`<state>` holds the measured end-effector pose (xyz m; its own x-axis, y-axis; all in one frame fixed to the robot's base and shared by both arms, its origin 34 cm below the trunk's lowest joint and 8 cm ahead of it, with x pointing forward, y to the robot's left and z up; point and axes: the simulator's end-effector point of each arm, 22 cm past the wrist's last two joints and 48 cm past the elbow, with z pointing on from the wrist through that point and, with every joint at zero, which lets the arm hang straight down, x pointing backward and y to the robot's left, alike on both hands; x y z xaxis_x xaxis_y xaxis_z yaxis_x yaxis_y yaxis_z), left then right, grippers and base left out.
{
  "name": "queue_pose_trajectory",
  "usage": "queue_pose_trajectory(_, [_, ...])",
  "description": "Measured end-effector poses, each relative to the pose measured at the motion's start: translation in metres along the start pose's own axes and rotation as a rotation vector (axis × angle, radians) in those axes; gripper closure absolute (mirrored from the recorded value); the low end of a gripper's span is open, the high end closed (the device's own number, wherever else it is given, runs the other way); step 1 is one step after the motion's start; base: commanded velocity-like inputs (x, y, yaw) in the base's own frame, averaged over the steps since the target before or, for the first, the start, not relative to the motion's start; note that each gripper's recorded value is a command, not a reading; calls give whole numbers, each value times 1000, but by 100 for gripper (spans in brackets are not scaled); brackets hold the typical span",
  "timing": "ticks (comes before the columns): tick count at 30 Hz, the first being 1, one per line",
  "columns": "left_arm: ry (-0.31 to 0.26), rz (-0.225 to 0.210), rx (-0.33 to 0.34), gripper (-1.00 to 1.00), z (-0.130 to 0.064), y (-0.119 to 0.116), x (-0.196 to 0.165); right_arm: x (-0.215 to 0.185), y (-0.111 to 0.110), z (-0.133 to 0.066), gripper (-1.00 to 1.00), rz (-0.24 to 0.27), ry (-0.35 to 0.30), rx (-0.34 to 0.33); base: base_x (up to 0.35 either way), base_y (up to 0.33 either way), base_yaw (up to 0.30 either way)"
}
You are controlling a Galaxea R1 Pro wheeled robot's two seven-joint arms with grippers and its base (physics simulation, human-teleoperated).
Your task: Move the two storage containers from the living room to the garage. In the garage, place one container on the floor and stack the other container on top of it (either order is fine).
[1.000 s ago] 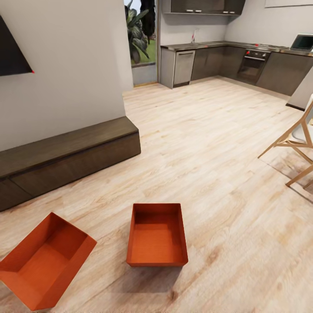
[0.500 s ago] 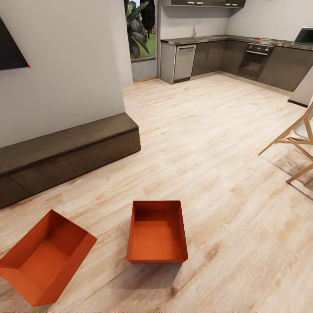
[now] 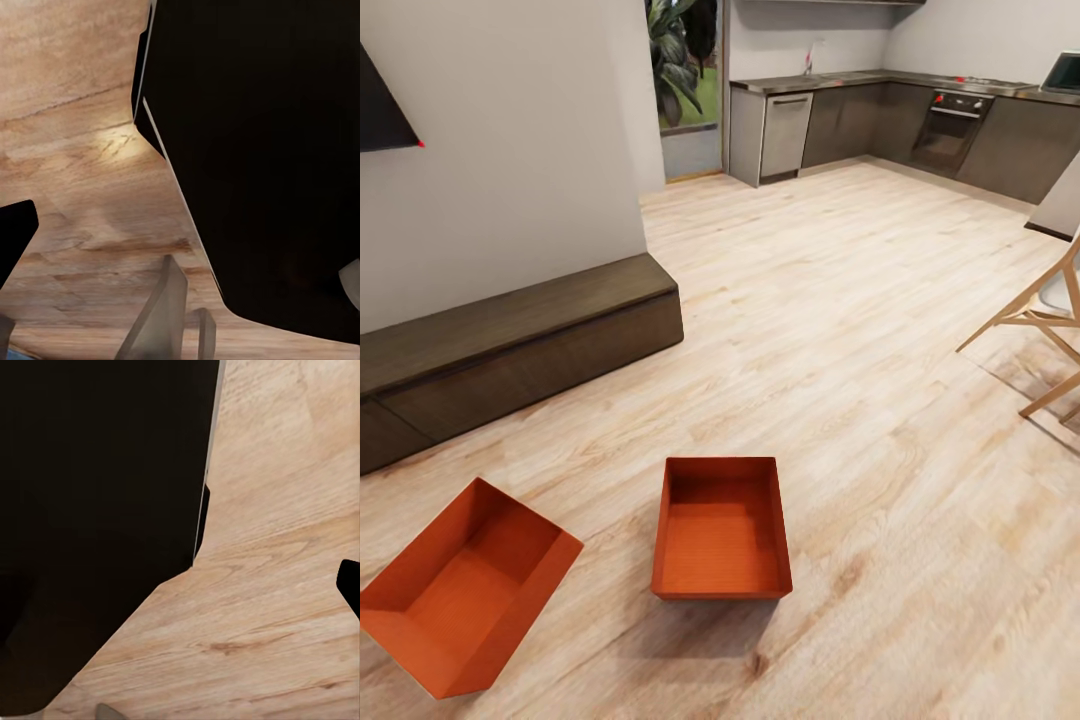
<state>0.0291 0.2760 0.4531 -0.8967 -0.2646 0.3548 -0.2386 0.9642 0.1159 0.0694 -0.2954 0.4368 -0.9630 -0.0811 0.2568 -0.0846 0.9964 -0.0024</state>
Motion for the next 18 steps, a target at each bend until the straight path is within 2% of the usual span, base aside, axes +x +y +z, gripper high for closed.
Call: queue_pose_trajectory(18, [2,0,-1,-100,0,0,1,3,0,0,-100,-4,11,0,0,0,0])
